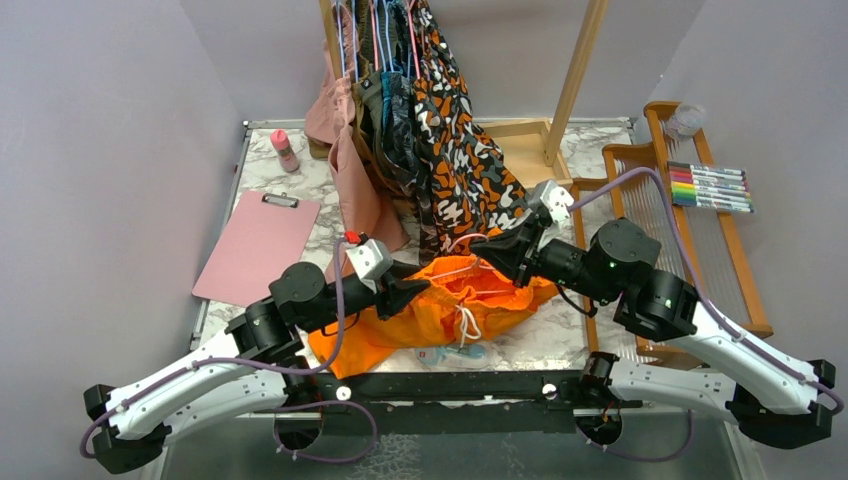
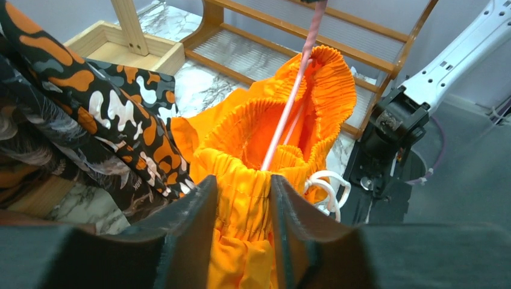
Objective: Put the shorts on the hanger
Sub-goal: Adjust the shorts on the hanger.
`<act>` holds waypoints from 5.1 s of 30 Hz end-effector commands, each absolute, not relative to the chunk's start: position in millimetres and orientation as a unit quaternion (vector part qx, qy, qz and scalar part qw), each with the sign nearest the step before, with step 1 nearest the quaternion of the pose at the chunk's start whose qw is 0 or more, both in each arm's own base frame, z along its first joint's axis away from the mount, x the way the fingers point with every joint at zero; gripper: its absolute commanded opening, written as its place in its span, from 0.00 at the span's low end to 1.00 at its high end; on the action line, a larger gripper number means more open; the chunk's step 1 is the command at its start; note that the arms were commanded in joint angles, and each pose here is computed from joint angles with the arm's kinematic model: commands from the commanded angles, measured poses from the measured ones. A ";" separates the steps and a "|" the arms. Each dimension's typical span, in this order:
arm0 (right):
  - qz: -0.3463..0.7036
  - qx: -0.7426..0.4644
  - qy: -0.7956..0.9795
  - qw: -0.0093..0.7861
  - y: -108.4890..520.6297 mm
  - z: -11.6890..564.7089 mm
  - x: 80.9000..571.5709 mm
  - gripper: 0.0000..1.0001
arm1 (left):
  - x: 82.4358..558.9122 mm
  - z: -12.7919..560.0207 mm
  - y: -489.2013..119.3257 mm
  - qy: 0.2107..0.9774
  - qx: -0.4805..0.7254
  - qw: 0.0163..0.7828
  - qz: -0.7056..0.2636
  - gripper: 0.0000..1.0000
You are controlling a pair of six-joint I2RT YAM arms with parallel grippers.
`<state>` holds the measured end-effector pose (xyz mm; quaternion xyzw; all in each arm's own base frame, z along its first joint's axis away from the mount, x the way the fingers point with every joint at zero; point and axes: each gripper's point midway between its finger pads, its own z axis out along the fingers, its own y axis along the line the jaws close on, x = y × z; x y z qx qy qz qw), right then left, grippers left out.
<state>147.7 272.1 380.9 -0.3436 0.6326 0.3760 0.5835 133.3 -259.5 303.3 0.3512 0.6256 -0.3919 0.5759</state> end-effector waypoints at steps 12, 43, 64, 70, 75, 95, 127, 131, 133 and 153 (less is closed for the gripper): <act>0.388 -0.316 0.604 0.621 260.4 411.9 146.2 0.01 | 121.5 341.4 -228.6 0.582 0.293 0.625 -0.429 0.67; 0.437 -0.371 0.593 0.565 283.9 403.2 122.4 0.01 | 123.4 322.9 -313.1 0.527 0.482 0.567 -0.410 0.66; 0.419 -0.374 0.625 0.542 286.1 384.1 127.5 0.02 | 127.4 313.1 -328.4 0.531 0.458 0.562 -0.438 0.00; 0.366 -0.346 0.669 0.547 270.7 378.7 144.9 0.55 | 146.6 315.6 -306.9 0.559 0.401 0.604 -0.402 0.00; 0.310 -0.303 0.703 0.564 242.2 372.7 159.6 0.59 | 157.2 324.9 -279.2 0.579 0.353 0.635 -0.370 0.00; 0.210 -0.201 0.780 0.554 233.3 325.9 202.4 0.42 | 156.0 336.1 -259.0 0.586 0.325 0.648 -0.363 0.00; 0.272 -0.343 0.687 0.579 228.7 367.6 158.9 0.48 | 128.0 338.5 -256.4 0.547 0.369 0.637 -0.399 0.00; 0.316 -0.380 0.646 0.582 225.8 381.6 133.9 0.50 | 106.7 344.4 -256.7 0.516 0.402 0.623 -0.429 0.00; 0.330 -0.395 0.634 0.577 227.0 385.7 125.9 0.51 | 95.7 344.4 -260.2 0.507 0.424 0.604 -0.444 0.00; 0.288 -0.226 0.767 0.527 242.9 317.5 175.0 0.53 | 160.4 336.2 -264.5 0.607 0.310 0.632 -0.369 0.00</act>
